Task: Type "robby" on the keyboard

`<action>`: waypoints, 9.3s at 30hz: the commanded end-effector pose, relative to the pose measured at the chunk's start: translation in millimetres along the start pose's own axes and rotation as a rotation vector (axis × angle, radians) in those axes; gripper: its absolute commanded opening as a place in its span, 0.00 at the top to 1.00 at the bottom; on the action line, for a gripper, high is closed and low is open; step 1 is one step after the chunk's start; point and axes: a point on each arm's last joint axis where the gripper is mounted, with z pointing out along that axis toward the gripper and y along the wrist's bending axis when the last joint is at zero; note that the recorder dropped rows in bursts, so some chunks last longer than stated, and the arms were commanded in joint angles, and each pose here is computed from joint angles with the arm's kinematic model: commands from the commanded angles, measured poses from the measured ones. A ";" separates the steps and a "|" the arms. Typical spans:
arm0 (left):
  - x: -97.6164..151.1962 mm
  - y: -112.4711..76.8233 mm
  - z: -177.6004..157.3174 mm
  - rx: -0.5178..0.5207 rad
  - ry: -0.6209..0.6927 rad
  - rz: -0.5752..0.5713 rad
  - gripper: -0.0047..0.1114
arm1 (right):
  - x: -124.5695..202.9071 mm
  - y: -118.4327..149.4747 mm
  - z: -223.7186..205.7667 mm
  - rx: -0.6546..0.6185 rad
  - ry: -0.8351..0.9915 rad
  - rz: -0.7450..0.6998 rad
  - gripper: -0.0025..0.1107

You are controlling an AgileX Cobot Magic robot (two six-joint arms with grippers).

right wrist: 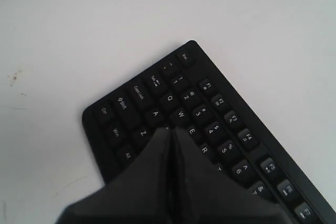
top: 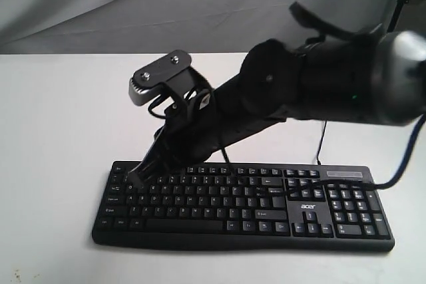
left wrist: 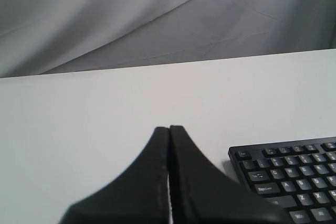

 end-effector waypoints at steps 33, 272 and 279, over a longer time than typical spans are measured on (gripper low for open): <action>0.6 -0.3 0.1 0.005 -0.007 0.003 0.96 | 34.2 -18.7 76.8 0.073 0.066 0.006 0.98; 0.6 -0.3 0.1 0.005 -0.007 0.003 0.96 | 130.4 0.1 -131.5 0.272 -0.294 0.026 0.98; 0.6 -0.3 0.1 0.005 -0.007 0.003 0.96 | 142.4 7.2 -156.8 0.287 -0.404 0.013 0.98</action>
